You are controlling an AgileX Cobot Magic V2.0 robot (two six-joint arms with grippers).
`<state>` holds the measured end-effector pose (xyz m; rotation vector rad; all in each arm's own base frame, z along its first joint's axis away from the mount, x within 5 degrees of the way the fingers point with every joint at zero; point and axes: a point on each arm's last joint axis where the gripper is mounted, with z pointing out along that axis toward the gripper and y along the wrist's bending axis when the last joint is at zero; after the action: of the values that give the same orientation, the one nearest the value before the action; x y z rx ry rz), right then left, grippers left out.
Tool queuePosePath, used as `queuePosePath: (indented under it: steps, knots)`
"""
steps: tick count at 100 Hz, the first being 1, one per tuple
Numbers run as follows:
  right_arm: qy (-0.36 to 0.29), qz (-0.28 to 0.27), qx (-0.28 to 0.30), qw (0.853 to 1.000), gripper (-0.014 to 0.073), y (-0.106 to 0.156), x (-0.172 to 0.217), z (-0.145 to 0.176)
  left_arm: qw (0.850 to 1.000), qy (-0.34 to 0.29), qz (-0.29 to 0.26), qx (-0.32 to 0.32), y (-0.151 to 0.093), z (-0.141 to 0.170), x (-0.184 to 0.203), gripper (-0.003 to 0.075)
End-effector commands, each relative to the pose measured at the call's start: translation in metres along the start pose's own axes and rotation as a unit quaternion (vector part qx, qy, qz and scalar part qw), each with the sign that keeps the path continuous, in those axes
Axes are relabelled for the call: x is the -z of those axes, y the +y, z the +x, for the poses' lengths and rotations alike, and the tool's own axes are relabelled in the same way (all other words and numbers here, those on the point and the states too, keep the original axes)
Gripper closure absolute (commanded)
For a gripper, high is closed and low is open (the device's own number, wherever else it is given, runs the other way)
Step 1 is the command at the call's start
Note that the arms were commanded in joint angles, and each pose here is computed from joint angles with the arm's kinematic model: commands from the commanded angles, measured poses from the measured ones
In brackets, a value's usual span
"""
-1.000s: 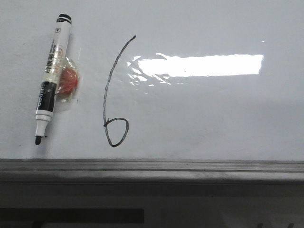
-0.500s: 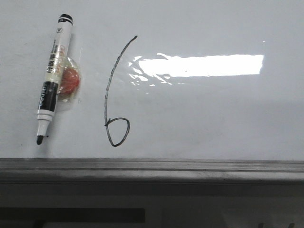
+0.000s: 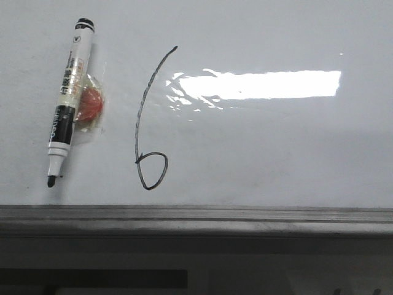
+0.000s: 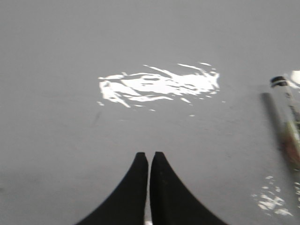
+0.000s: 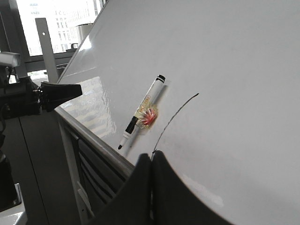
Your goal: Write number 6 on whiteboard
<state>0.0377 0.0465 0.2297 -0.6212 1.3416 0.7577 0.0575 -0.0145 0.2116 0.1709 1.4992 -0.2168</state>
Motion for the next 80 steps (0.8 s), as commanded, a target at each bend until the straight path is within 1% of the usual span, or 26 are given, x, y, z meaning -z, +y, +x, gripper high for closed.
queuePosePath:
  steps: [1, 13, 19, 30, 41, 54, 80]
  knots:
    - [-0.046, 0.008, 0.010, 0.999, 0.0659, -0.001, 0.000, -0.015, 0.998, -0.046, -0.041, -0.001, 0.005, -0.009, 0.001, 0.0739]
    - [-0.046, 0.008, 0.010, 0.999, 0.0659, -0.001, 0.000, -0.015, 0.996, -0.042, -0.080, -0.003, 0.010, -0.001, 0.003, 0.0739]
    - [-0.046, 0.008, 0.010, 0.999, 0.0659, -0.001, 0.000, -0.015, 0.995, -0.044, -0.089, 0.005, 0.011, 0.006, 0.004, 0.0739]
    - [-0.046, 0.008, 0.010, 0.999, 0.0659, -0.001, 0.000, -0.015, 0.995, 0.009, -0.093, 0.042, 0.010, 0.016, 0.006, 0.0739]
    - [-0.046, 0.008, 0.010, 0.999, 0.0659, -0.001, 0.000, -0.015, 0.992, 0.067, -0.099, 0.042, 0.010, 0.027, 0.007, 0.0739]
    - [-0.046, 0.008, 0.010, 0.999, 0.0659, -0.001, 0.000, -0.015, 0.984, 0.137, -0.106, 0.048, 0.010, 0.039, 0.009, 0.0739]
    - [-0.046, 0.008, 0.010, 0.999, 0.0659, -0.001, 0.000, -0.015, 0.984, 0.135, -0.106, 0.044, 0.010, 0.039, 0.009, 0.0739]
